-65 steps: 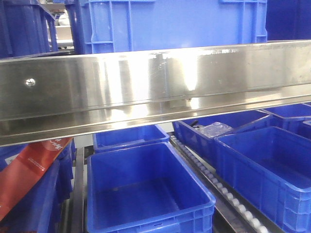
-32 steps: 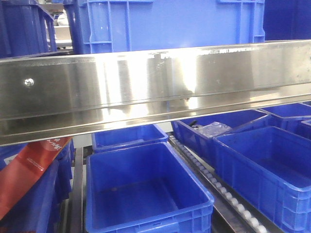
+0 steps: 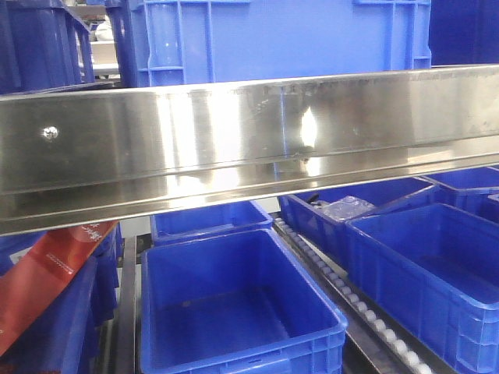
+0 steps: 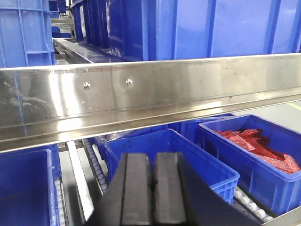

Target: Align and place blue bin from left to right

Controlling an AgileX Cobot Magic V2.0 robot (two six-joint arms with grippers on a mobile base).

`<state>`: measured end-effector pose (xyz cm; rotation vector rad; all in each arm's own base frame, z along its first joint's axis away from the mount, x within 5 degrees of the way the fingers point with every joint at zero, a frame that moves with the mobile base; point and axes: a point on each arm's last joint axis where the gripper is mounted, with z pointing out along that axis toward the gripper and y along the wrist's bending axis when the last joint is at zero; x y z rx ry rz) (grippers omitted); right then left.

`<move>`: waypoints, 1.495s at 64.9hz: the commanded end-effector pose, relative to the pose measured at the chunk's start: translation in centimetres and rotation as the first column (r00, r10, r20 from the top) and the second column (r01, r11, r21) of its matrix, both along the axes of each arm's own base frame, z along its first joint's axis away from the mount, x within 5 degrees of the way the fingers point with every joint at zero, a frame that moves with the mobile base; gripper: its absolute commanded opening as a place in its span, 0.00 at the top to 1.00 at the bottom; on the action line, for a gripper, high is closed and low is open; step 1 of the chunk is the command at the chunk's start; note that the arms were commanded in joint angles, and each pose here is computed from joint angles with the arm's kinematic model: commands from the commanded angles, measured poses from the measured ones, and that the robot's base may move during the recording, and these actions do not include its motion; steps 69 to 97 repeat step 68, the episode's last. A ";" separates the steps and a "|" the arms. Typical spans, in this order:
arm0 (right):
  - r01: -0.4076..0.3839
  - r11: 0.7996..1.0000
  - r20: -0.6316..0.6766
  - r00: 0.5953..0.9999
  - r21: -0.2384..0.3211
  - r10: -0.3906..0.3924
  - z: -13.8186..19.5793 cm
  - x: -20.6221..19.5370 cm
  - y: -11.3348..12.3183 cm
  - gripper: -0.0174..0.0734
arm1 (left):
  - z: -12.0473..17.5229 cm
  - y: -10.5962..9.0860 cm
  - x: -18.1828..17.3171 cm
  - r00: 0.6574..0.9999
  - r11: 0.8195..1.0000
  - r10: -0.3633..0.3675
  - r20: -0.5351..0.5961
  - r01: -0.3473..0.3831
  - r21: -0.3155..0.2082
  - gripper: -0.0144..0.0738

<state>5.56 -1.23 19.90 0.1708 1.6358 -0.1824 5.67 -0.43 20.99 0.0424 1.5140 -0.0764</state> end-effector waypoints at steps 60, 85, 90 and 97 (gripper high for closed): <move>-0.020 1.000 0.033 0.999 -0.005 0.020 0.3 0.0 0.1 0.89 | 0.3 0.0 -0.1 1.000 1.000 0.002 0.024 -0.002 0.000 0.96; -0.020 1.000 0.033 0.999 -0.005 0.020 0.3 0.0 0.1 0.89 | 0.3 0.0 -0.1 1.000 1.000 0.002 0.024 -0.002 0.000 0.96; -0.020 1.000 0.033 0.999 -0.005 0.020 0.3 0.0 0.1 0.89 | 0.3 0.0 -0.1 1.000 1.000 0.002 0.024 -0.002 0.000 0.96; -0.020 1.000 0.033 0.999 -0.005 0.020 0.3 0.0 0.1 0.89 | 0.3 0.0 -0.1 1.000 1.000 0.002 0.024 -0.002 0.000 0.96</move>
